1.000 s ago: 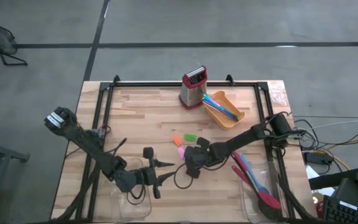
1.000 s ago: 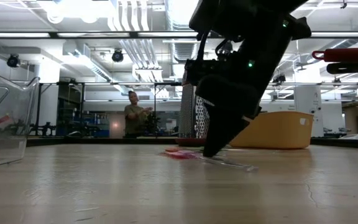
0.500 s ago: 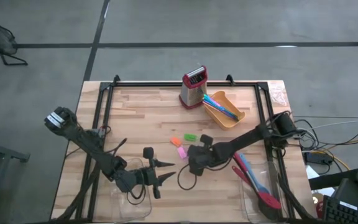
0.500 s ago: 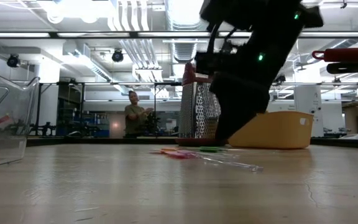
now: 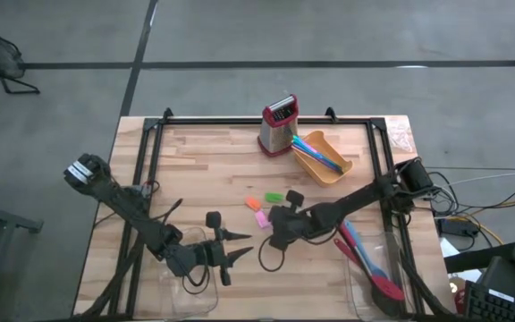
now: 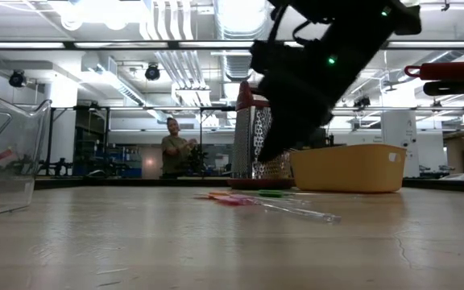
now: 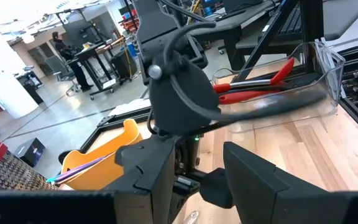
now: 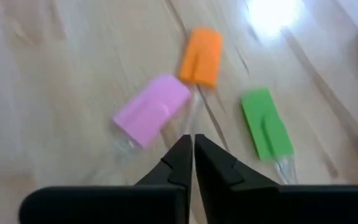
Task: Pick & Place Kitchen Items
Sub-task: Put the orange spatula into the left transparent bin
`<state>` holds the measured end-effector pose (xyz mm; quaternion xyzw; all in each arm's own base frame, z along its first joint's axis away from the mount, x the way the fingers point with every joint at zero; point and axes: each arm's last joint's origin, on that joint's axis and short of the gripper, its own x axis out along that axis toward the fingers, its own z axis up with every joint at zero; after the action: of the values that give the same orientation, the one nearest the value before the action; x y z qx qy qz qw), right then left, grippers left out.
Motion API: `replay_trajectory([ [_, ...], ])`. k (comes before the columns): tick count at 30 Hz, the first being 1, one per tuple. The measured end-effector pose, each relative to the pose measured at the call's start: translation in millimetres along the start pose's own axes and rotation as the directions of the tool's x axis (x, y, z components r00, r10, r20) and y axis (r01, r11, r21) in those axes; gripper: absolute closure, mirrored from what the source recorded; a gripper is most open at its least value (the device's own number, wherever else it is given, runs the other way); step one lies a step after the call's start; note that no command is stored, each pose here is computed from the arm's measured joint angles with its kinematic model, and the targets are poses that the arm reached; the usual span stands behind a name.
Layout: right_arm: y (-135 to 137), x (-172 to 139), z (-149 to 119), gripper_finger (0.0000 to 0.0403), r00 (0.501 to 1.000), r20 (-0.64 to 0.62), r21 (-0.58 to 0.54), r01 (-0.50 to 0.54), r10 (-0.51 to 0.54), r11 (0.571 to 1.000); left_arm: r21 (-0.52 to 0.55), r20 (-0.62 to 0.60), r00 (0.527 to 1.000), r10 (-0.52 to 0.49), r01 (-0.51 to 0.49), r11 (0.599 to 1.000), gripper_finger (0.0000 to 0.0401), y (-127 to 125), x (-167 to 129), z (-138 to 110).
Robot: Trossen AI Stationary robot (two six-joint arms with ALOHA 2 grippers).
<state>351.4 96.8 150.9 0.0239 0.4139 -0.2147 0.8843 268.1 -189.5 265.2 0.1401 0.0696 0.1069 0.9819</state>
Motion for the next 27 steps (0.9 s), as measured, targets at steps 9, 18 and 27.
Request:
replay_trajectory([
  [9, 2, 10, 23, 0.0271, 0.98, 0.159, -0.032, -0.115, 0.119, 0.993, 0.0, 0.0, 1.0, 0.0, 0.0, 1.0, 0.0256, 0, 0, 0],
  [18, -6, 49, 29, 0.016, 0.985, 0.155, -0.054, -0.063, 0.071, 0.997, -0.004, 0.006, 1.0, -0.007, 0.007, 1.0, 0.0256, -1, -2, 1],
  [27, -29, 67, 37, 0.0125, 0.987, 0.105, 0.012, -0.123, 0.121, 0.992, 0.0, 0.006, 1.0, -0.008, 0.008, 1.0, 0.0256, -2, -3, 1],
])
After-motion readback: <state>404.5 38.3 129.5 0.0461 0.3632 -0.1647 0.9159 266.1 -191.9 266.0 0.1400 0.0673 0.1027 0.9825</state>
